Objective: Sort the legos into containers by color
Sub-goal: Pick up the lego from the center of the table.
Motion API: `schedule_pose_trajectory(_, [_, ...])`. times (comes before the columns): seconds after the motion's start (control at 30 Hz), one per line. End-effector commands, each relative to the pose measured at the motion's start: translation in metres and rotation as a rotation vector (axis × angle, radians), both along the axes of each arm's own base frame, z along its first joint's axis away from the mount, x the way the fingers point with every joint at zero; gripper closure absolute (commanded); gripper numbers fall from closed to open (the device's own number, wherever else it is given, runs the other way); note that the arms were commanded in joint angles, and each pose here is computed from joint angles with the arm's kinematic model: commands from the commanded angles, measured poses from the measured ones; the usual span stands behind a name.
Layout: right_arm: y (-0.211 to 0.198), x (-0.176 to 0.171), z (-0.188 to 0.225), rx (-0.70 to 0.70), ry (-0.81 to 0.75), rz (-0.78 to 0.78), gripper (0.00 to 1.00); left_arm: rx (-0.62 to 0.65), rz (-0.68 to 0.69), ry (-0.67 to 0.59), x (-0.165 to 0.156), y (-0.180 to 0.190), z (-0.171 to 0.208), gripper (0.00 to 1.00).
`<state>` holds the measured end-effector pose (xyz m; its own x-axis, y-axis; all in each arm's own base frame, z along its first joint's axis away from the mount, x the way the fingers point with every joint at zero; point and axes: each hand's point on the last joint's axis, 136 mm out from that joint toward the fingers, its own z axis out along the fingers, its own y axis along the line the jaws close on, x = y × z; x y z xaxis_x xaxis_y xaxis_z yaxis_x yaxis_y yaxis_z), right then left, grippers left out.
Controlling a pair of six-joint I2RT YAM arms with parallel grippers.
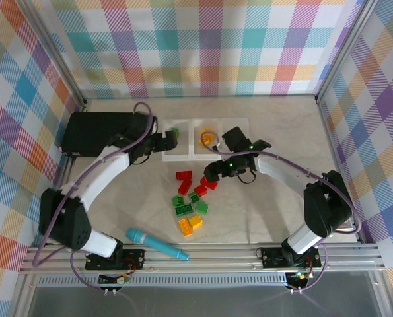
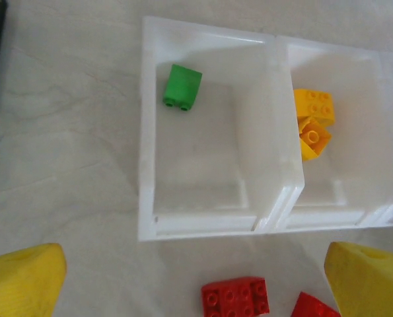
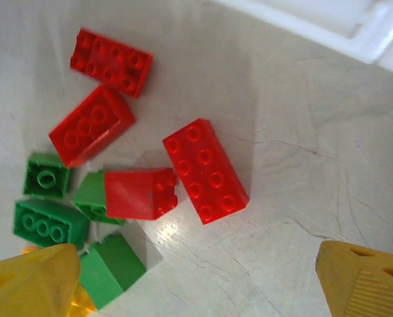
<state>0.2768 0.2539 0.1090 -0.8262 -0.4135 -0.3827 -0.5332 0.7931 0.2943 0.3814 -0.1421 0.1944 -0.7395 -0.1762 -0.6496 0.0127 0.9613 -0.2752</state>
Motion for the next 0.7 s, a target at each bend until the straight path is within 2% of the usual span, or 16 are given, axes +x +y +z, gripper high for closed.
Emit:
schedule_pose_trajectory(0.0, [-0.003,-0.009,-0.009,-0.119,-0.131,0.241,0.08,-0.087,0.005,-0.103,-0.009,0.007,0.027,0.0])
schedule_pose_trajectory(0.2, [-0.001,-0.016,-0.026,-0.143,-0.224,0.403,0.09,-0.164,0.013,-0.235,-0.033,0.015,0.041,0.0])
schedule_pose_trajectory(0.43, [-0.006,-0.008,-0.057,-0.24,-0.177,0.406,0.1,-0.228,-0.015,-0.287,-0.042,0.01,0.052,0.0])
schedule_pose_trajectory(0.67, [0.006,-0.005,-0.07,-0.28,-0.204,0.468,0.12,-0.257,-0.017,-0.34,-0.049,0.012,0.065,0.0])
